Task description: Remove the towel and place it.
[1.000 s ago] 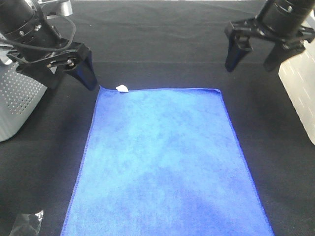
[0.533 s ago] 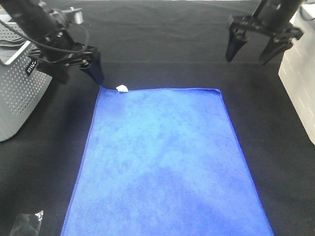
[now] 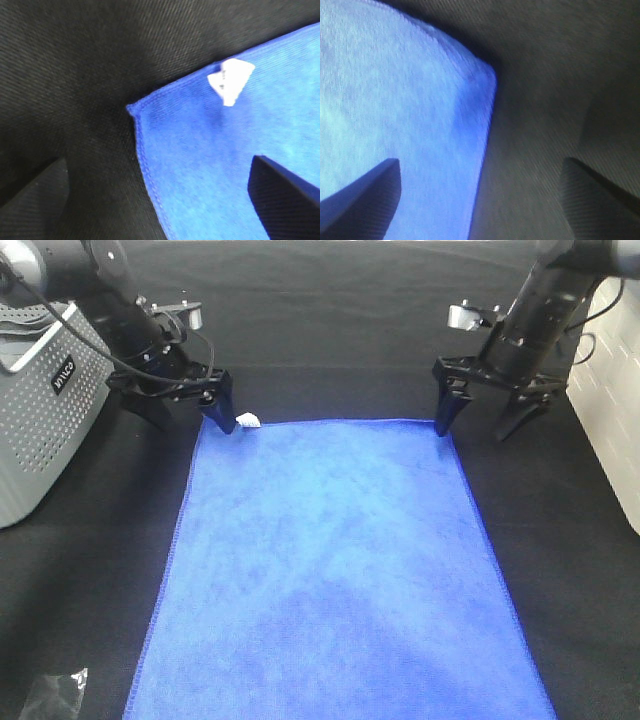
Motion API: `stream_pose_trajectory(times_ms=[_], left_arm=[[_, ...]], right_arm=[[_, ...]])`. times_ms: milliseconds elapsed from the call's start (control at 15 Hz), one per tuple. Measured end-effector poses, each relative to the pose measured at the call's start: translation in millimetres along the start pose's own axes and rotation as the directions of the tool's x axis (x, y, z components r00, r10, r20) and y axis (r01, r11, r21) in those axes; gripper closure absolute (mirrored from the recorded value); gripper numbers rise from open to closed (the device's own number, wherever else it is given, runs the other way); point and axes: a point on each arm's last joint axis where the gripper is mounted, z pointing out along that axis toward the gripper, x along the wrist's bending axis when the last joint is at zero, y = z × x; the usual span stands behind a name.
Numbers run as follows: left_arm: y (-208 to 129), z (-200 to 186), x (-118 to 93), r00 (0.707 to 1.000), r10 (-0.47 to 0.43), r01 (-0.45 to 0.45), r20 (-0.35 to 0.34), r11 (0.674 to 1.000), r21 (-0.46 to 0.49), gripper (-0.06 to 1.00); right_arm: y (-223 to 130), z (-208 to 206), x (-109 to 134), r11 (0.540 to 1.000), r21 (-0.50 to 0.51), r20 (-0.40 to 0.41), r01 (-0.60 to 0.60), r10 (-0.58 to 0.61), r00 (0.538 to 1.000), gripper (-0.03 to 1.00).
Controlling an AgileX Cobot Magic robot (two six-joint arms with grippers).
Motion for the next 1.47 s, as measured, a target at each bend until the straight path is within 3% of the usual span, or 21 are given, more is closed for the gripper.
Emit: stream_pose_trajectory(times_ms=[400, 1067, 1467], left_arm=[[1.2, 12.9, 2.5, 1.000, -0.021, 0.021, 0.012, 0.999, -0.031, 0.03], [1.1, 19.3, 1.3, 0.999, -0.030, 0.031, 0.026, 0.999, -0.030, 0.03], [1.7, 28.4, -31.9, 0.999, 0.034, -0.033, 0.038, 0.999, -0.038, 0.03]], right_arm=[[18.0, 25.7, -7.1, 0.985, -0.170, 0.010, 0.014, -0.012, 1.000, 0.16], [17.7, 28.1, -7.0, 0.986, -0.164, 0.004, 0.026, -0.026, 1.000, 0.16], [18.2, 30.4, 6.0, 0.986, -0.163, -0.024, 0.030, -0.034, 0.999, 0.17]])
